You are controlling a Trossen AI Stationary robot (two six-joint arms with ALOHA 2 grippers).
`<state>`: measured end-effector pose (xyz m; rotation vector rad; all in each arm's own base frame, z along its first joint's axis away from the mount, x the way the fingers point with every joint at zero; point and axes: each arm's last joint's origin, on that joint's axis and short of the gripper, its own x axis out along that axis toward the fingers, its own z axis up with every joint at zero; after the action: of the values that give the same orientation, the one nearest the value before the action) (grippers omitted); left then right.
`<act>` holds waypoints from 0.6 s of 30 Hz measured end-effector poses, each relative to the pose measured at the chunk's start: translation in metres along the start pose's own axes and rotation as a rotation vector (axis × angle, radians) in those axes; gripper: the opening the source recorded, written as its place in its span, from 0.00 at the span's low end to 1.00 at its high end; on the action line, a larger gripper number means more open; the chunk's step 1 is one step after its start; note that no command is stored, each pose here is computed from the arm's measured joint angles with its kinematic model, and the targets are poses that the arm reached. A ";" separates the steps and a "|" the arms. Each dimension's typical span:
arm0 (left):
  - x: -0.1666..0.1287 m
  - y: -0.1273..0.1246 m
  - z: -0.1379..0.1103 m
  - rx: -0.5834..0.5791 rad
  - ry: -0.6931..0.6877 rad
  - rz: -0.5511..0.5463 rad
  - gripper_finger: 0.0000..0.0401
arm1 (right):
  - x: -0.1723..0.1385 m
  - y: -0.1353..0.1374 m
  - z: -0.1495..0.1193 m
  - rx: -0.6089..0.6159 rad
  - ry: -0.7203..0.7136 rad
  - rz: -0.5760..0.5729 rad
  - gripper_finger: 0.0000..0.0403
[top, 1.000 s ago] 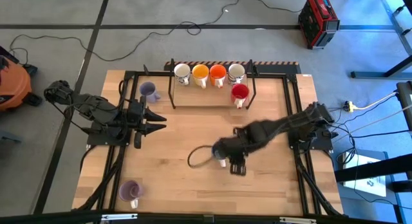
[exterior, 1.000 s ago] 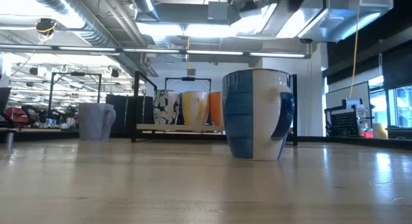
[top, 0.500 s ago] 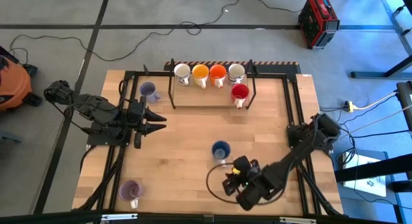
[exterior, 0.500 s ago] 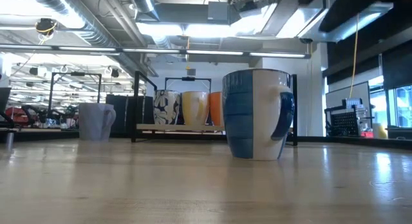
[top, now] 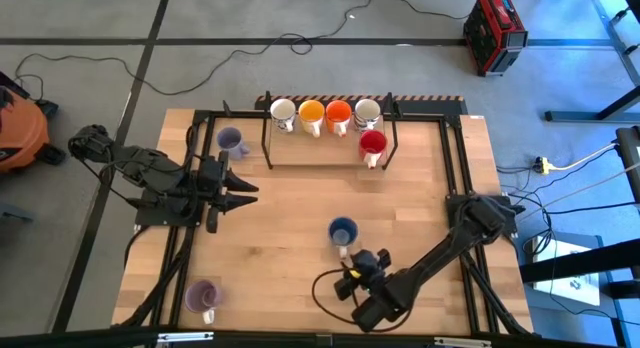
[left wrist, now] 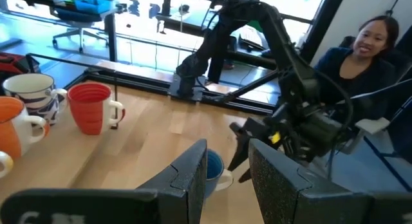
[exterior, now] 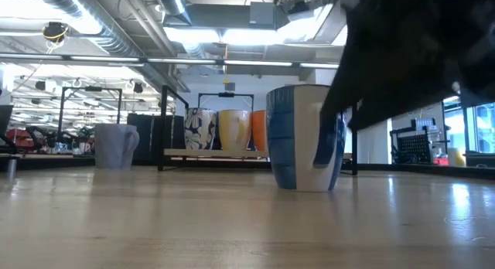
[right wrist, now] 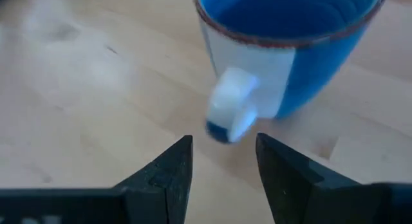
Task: Place coffee mugs
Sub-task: Put the blue mug on the shelf
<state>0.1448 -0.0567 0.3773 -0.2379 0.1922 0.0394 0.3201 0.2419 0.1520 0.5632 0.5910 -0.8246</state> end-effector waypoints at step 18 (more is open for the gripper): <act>0.000 0.000 -0.001 0.009 0.005 0.001 0.27 | 0.010 0.002 -0.009 0.021 -0.135 0.022 0.40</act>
<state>0.1447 -0.0567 0.3768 -0.2289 0.1976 0.0386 0.3247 0.2442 0.1394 0.5277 0.4527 -0.8415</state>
